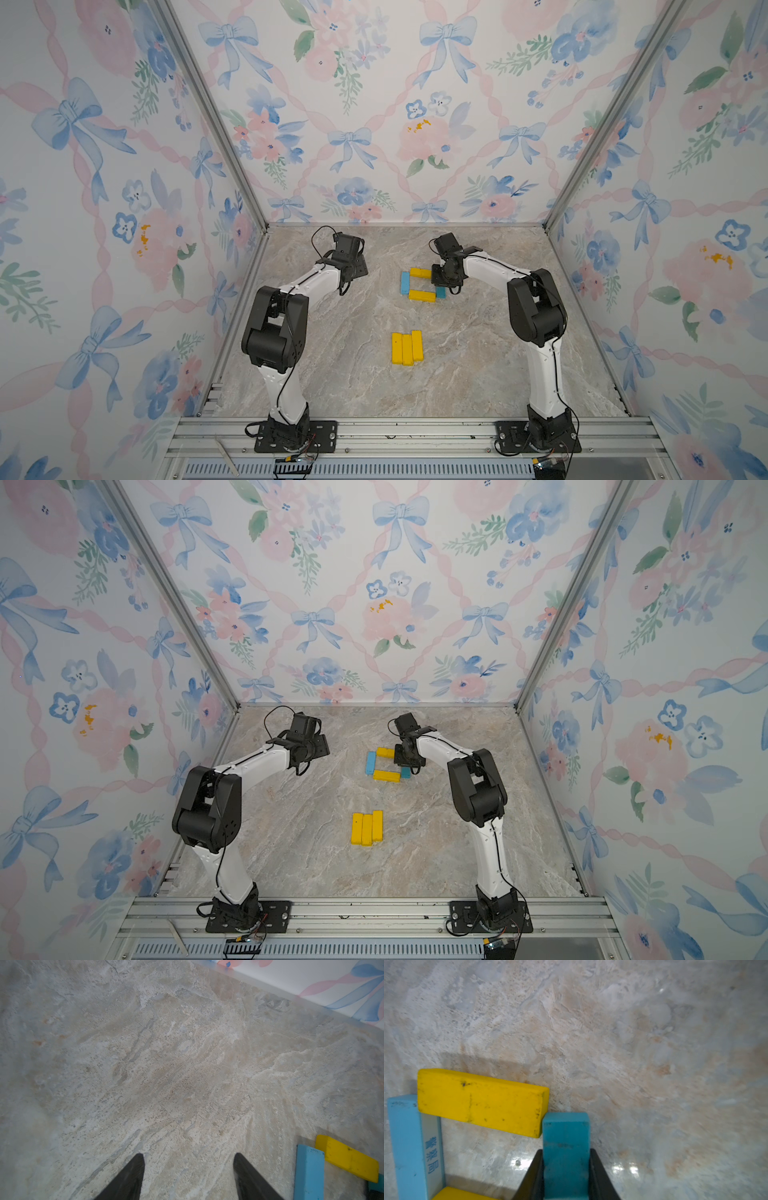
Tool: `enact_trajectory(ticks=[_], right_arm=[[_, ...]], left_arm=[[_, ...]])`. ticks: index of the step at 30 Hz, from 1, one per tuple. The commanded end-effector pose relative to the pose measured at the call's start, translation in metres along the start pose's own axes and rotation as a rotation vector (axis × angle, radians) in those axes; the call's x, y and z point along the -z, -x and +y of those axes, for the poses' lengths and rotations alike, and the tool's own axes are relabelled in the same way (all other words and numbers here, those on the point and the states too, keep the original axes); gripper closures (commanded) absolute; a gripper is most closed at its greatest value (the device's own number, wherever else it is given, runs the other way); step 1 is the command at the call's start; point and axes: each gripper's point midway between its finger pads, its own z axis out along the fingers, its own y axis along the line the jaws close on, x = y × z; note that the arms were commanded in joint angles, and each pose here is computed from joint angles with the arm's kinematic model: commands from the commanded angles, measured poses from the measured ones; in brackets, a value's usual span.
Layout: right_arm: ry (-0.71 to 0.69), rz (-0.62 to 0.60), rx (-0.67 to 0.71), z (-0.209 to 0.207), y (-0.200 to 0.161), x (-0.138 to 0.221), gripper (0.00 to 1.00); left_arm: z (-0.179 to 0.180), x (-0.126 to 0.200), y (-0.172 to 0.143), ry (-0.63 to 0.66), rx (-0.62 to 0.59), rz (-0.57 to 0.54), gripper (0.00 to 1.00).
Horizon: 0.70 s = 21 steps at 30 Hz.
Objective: Assemble the number 8 with building blocks
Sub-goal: Assemble the building block at the center of the board.
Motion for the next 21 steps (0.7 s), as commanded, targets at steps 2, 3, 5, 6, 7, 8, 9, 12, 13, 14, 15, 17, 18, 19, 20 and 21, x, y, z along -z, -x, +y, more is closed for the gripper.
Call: enact_trajectory(ticks=[2, 3, 5, 6, 7, 8, 9, 12, 13, 14, 15, 17, 18, 19, 20, 21], right_arm=[[0.002, 0.074, 0.007, 0.0095, -0.0195, -0.0170, 0.72], [0.003, 0.076, 0.008, 0.0107, -0.0197, -0.0173, 0.72], [0.002, 0.077, 0.009, 0.0109, -0.0203, -0.0175, 0.71], [0.002, 0.077, 0.009, 0.0108, -0.0201, -0.0179, 0.71], [0.001, 0.077, 0.010, 0.0110, -0.0204, -0.0179, 0.71], [-0.001, 0.080, 0.010, 0.0102, -0.0210, -0.0185, 0.70], [-0.002, 0.082, 0.010, 0.0098, -0.0213, -0.0185, 0.69], [-0.013, 0.085, 0.019, 0.0081, -0.0228, -0.0186, 0.59], [-0.014, 0.086, 0.023, 0.0081, -0.0236, -0.0188, 0.54], [-0.014, 0.086, 0.029, 0.0092, -0.0244, -0.0190, 0.49], [-0.015, 0.087, 0.032, 0.0097, -0.0249, -0.0193, 0.45], [-0.014, 0.091, 0.042, 0.0115, -0.0268, -0.0208, 0.39], [-0.016, 0.092, 0.045, 0.0117, -0.0275, -0.0214, 0.38], [-0.016, 0.090, 0.047, 0.0123, -0.0276, -0.0215, 0.36], [-0.014, 0.084, 0.048, 0.0126, -0.0269, -0.0209, 0.35], [-0.012, 0.077, 0.047, 0.0128, -0.0264, -0.0199, 0.35]], left_arm=[[0.0053, 0.0070, 0.0064, 0.005, -0.011, -0.016, 0.29], [0.0051, 0.0079, 0.0072, 0.004, -0.010, -0.018, 0.29], [0.0060, 0.0078, 0.0074, 0.005, -0.009, -0.018, 0.29], [0.0057, 0.0081, 0.0079, 0.004, -0.010, -0.019, 0.29], [0.0056, 0.0080, 0.0077, 0.004, -0.009, -0.018, 0.29], [0.0057, 0.0076, 0.0071, 0.004, -0.010, -0.017, 0.29], [0.0053, 0.0074, 0.0069, 0.003, -0.011, -0.016, 0.29], [0.0062, 0.0068, 0.0069, 0.006, -0.009, -0.016, 0.29], [0.0066, 0.0066, 0.0070, 0.007, -0.010, -0.016, 0.29], [0.0065, 0.0067, 0.0067, 0.006, -0.011, -0.015, 0.29], [0.0066, 0.0063, 0.0066, 0.008, -0.012, -0.015, 0.29], [0.0074, 0.0057, 0.0065, 0.010, -0.010, -0.015, 0.29], [0.0071, 0.0060, 0.0066, 0.008, -0.011, -0.014, 0.29], [0.0073, 0.0055, 0.0062, 0.008, -0.011, -0.013, 0.29], [0.0063, 0.0069, 0.0070, 0.005, -0.010, -0.016, 0.29], [0.0065, 0.0069, 0.0072, 0.004, -0.008, -0.015, 0.29]])
